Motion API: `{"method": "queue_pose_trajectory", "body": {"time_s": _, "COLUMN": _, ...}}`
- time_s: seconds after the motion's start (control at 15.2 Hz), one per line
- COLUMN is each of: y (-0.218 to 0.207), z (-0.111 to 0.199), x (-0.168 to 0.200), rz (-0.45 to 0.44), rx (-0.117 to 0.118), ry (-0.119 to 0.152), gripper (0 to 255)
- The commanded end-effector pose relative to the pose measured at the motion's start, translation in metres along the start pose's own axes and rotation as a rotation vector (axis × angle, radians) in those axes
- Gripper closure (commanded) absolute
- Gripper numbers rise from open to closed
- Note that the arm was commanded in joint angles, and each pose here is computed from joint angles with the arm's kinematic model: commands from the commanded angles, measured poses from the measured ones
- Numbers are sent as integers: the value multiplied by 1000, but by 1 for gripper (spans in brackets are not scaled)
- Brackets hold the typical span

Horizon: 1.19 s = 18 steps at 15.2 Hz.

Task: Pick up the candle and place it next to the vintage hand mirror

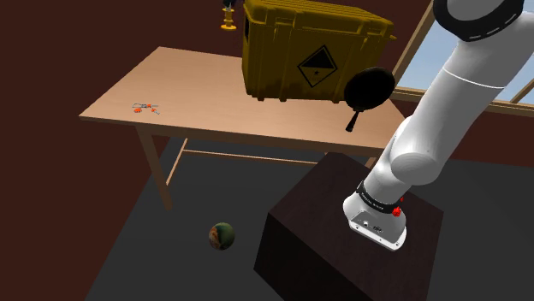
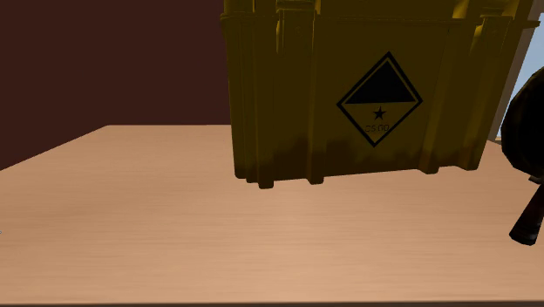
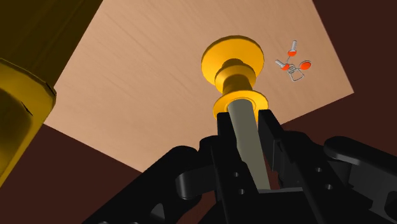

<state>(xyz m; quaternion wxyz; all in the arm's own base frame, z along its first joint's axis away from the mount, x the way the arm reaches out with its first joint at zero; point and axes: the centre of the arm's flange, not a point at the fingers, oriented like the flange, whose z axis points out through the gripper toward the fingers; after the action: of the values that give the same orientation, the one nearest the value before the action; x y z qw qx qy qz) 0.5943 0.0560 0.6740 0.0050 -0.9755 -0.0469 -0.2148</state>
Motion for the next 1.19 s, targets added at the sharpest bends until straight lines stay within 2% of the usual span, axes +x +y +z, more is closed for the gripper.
{"method": "queue_pose_trajectory", "body": {"time_s": 0.0, "y": 0, "z": -11, "x": 4, "rz": 0, "rx": 0, "ry": -1, "gripper": 255}}
{"method": "queue_pose_trajectory", "body": {"time_s": 0.07, "y": 0, "z": -13, "x": 5, "rz": 0, "rx": 0, "ry": -1, "gripper": 255}}
{"method": "queue_pose_trajectory", "body": {"time_s": 1.12, "y": 114, "z": -87, "x": -158, "rz": 0, "rx": 0, "ry": -1, "gripper": 255}}
